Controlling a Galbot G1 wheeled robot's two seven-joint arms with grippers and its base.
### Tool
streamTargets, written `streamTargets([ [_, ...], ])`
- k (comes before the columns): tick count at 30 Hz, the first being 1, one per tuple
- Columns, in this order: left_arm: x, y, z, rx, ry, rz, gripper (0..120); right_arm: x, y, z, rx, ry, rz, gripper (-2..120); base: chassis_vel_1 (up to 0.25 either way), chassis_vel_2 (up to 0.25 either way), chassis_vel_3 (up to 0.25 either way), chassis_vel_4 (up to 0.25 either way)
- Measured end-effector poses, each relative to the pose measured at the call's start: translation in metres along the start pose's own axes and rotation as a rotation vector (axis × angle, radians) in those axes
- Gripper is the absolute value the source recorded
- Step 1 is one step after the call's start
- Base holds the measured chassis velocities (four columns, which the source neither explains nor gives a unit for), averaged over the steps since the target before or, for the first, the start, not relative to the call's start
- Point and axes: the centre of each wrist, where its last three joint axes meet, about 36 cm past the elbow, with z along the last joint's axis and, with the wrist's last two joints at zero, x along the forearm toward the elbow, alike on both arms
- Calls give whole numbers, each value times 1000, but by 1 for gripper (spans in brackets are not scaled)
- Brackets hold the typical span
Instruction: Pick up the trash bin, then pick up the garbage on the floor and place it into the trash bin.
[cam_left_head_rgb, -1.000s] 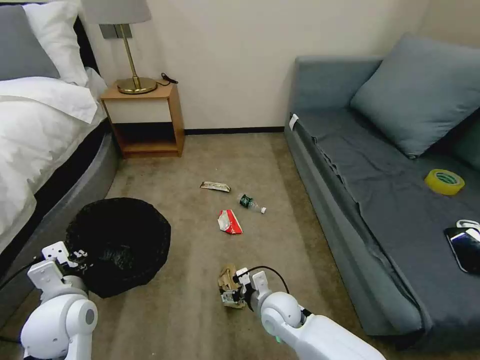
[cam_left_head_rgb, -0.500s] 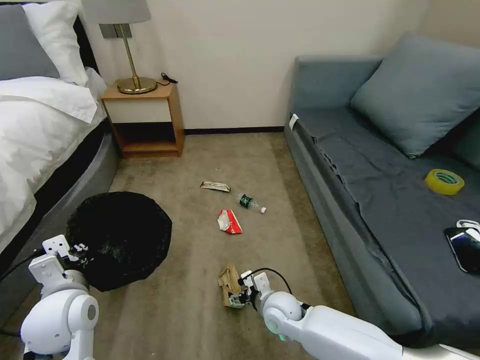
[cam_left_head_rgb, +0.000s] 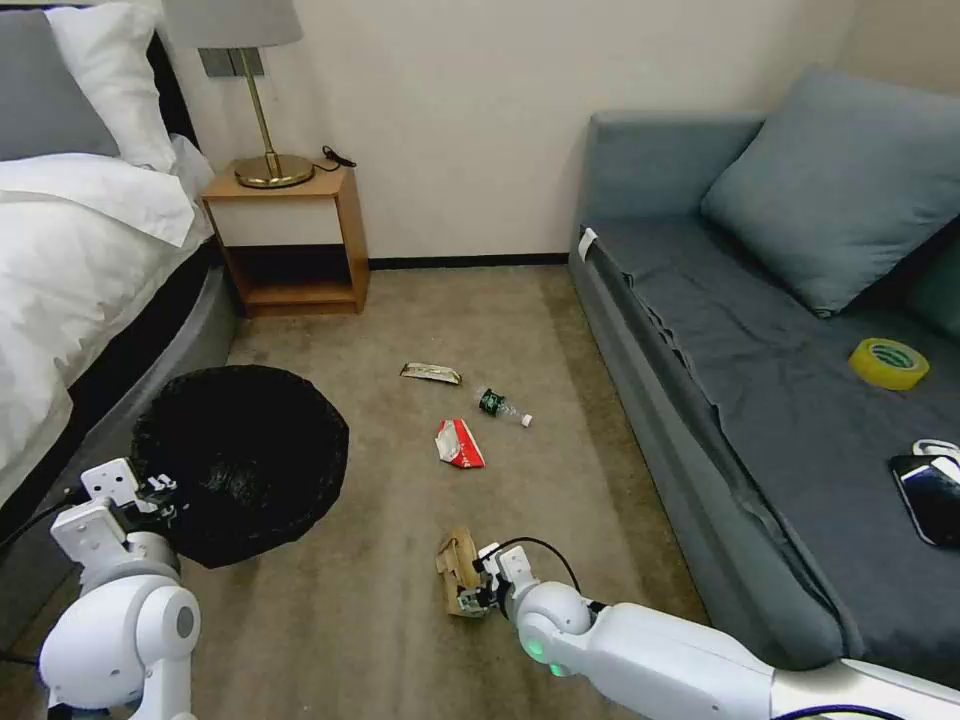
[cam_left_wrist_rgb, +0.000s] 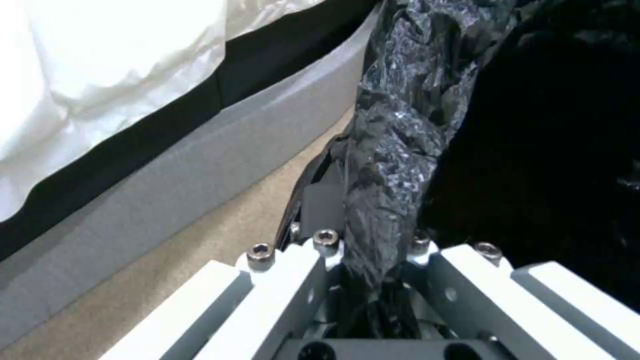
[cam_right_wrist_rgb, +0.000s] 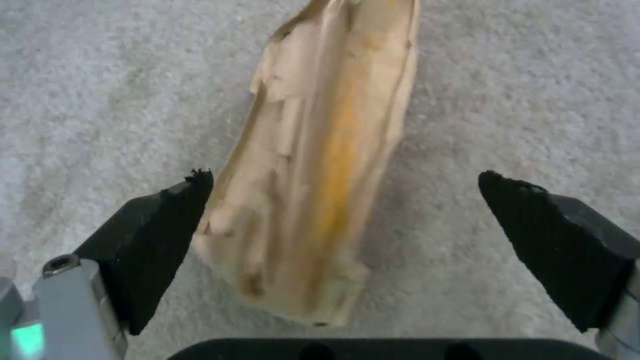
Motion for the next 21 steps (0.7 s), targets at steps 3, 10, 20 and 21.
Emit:
streamTargets([
  [3,-2,0,2,-1,3,-3,1,-4,8,-3,-2,-12,-12,100,0,0,0,0],
  [10,-3,-1,5,-4,2,-7,1,-16,18,-4,4,-11,-15,96,0,0,0,0],
  [20,-3,1,6,-10,-1,-13,1,-26,17,1,13,-1,-10,73,0,0,0,0],
  [21,-4,1,6,-11,0,-14,1,-26,17,1,14,-1,-11,69,0,0,0,0],
])
